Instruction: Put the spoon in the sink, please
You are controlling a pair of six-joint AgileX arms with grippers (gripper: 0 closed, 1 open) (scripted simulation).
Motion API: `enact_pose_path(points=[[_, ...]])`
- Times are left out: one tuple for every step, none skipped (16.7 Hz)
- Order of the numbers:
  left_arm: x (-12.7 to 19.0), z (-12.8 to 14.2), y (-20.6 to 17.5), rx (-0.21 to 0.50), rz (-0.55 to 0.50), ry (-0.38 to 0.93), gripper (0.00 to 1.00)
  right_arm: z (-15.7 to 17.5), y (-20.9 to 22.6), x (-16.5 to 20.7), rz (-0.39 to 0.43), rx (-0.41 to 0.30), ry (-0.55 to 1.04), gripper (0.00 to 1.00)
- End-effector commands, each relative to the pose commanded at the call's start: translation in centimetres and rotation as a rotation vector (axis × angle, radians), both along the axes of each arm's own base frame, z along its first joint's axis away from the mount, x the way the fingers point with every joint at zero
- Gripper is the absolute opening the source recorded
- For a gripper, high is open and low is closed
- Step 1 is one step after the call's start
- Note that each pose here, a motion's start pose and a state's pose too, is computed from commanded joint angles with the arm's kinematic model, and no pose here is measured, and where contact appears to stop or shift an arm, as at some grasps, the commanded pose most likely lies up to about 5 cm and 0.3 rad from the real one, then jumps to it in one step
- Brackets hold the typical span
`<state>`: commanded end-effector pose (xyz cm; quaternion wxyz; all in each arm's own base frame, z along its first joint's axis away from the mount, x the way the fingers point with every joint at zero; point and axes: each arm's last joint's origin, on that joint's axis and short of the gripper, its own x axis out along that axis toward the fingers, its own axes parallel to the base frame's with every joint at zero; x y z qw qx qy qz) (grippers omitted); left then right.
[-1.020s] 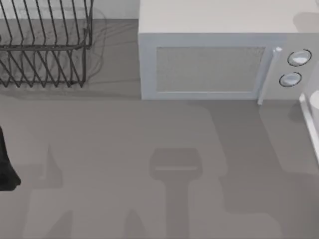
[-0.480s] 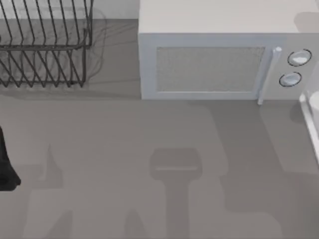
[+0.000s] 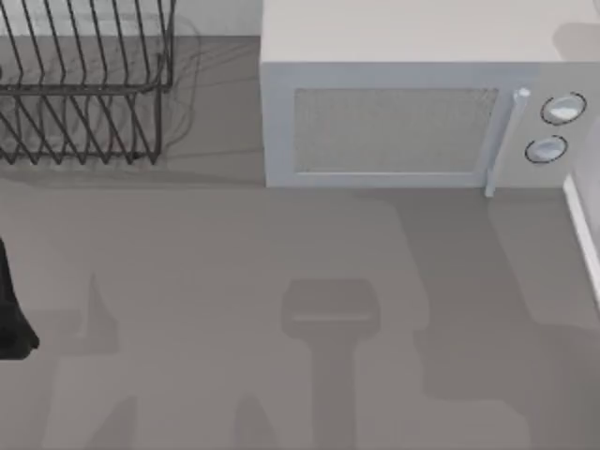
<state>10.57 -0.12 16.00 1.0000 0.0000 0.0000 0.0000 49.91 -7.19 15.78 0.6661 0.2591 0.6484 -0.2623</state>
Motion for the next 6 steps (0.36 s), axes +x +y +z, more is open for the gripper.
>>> enact_pose_path(points=[[0.0, 0.0, 0.0, 0.0, 0.0, 0.0, 1.0, 0.0, 0.0, 0.0, 0.0, 0.0, 0.0, 1.0], [0.0, 0.0, 0.0, 0.0, 0.0, 0.0, 1.0, 0.0, 0.0, 0.0, 0.0, 0.0, 0.0, 1.0], [0.0, 0.0, 0.0, 0.0, 0.0, 0.0, 1.0, 0.0, 0.0, 0.0, 0.0, 0.0, 0.0, 1.0], [0.0, 0.0, 0.0, 0.0, 0.0, 0.0, 1.0, 0.0, 0.0, 0.0, 0.0, 0.0, 0.0, 1.0], [0.0, 0.0, 0.0, 0.0, 0.0, 0.0, 1.0, 0.0, 0.0, 0.0, 0.0, 0.0, 0.0, 1.0], [0.0, 0.0, 0.0, 0.0, 0.0, 0.0, 1.0, 0.0, 0.0, 0.0, 0.0, 0.0, 0.0, 1.0]])
